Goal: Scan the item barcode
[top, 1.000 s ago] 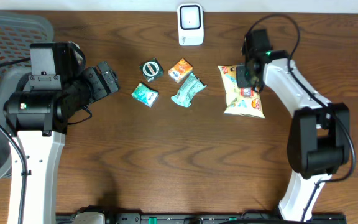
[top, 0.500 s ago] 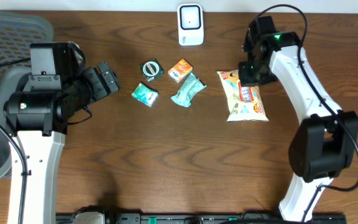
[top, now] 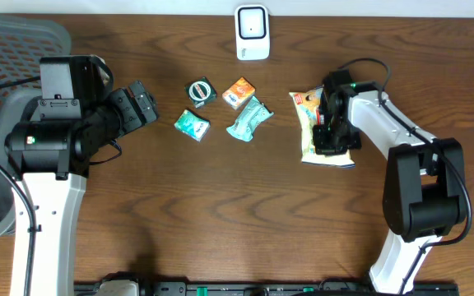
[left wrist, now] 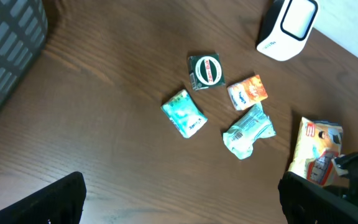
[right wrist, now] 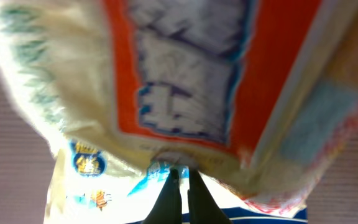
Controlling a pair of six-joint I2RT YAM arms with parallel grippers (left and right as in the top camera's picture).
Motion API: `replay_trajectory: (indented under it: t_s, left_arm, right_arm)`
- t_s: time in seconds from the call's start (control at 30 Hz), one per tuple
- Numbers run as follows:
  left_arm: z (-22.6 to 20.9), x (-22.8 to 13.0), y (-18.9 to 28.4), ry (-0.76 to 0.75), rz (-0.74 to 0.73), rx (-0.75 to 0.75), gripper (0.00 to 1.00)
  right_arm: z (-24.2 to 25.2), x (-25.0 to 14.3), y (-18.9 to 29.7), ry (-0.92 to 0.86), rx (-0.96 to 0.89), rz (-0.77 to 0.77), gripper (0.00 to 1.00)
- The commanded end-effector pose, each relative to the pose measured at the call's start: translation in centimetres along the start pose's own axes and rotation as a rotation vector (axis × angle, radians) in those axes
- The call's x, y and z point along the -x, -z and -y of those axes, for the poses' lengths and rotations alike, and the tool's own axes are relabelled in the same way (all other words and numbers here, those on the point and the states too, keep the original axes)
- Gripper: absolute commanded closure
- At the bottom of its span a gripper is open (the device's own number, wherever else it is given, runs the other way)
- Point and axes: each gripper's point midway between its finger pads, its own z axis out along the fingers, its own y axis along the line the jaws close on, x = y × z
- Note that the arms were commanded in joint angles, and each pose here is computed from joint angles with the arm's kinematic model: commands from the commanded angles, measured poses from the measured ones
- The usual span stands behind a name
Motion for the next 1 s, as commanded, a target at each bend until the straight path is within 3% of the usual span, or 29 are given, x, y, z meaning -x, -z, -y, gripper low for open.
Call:
replay_trajectory:
  t_s: [0.0, 0.07, 0.1, 0.13, 0.27, 0.5, 0.73, 0.8, 0.9, 0.93, 0.97]
  left_arm:
    - [-0.2, 0.2, 0.1, -0.003, 0.006, 0.007, 0.02]
    - [-0.2, 0.2, 0.1, -0.003, 0.006, 0.007, 0.02]
    - [-0.2, 0.2, 0.1, -0.003, 0.006, 0.007, 0.02]
    - [-0.2, 0.2, 0.1, -0.003, 0.006, 0.007, 0.02]
    - [-0.2, 0.2, 0.1, -0.003, 0.006, 0.007, 0.02]
    - [-0.2, 0.2, 0.1, -0.003, 0.006, 0.007, 0.02]
    - [-0.2, 0.2, 0.1, -0.003, 0.006, 0.007, 0.02]
    - [-0.2, 0.2, 0.1, -0.003, 0.006, 0.007, 0.02]
    - [-0.2, 0.2, 0.1, -0.003, 0.006, 0.007, 0.02]
    - [-0.2, 0.2, 0.1, -0.003, 0.006, 0.007, 0.02]
    - [-0.2, 0.2, 0.1, -0.003, 0.006, 0.007, 0.02]
  right_arm:
    - [-1.5, 4.1, 4.4, -0.010, 0.060, 0.131, 0.93]
    - [-1.4, 6.5, 7.5, -0.013, 0.060, 0.217, 0.80]
    - [-1.0, 8.2, 9.7, -0.020, 0.052, 0.289, 0.65]
    - [-0.7, 8.8, 10.4, -0.024, 0.046, 0.311, 0.56]
    - [2.0, 11.0, 12.3, -0.071, 0.009, 0.405, 0.30]
    - [5.0, 9.3, 6.8, -0.153, 0.072, 0.301, 0.21]
    - [0.9, 7.9, 1.5, -0.114, 0.350, 0.291, 0.21]
    - [0.4, 7.0, -0.1, -0.113, 0.361, 0.275, 0.27]
    - [0.2, 6.4, -1.2, -0.107, 0.362, 0.270, 0.64]
    - [0.1, 6.1, -1.6, -0.104, 0.363, 0.268, 0.87]
    - [-0.1, 5.9, -1.7, -0.102, 0.364, 0.263, 0.99]
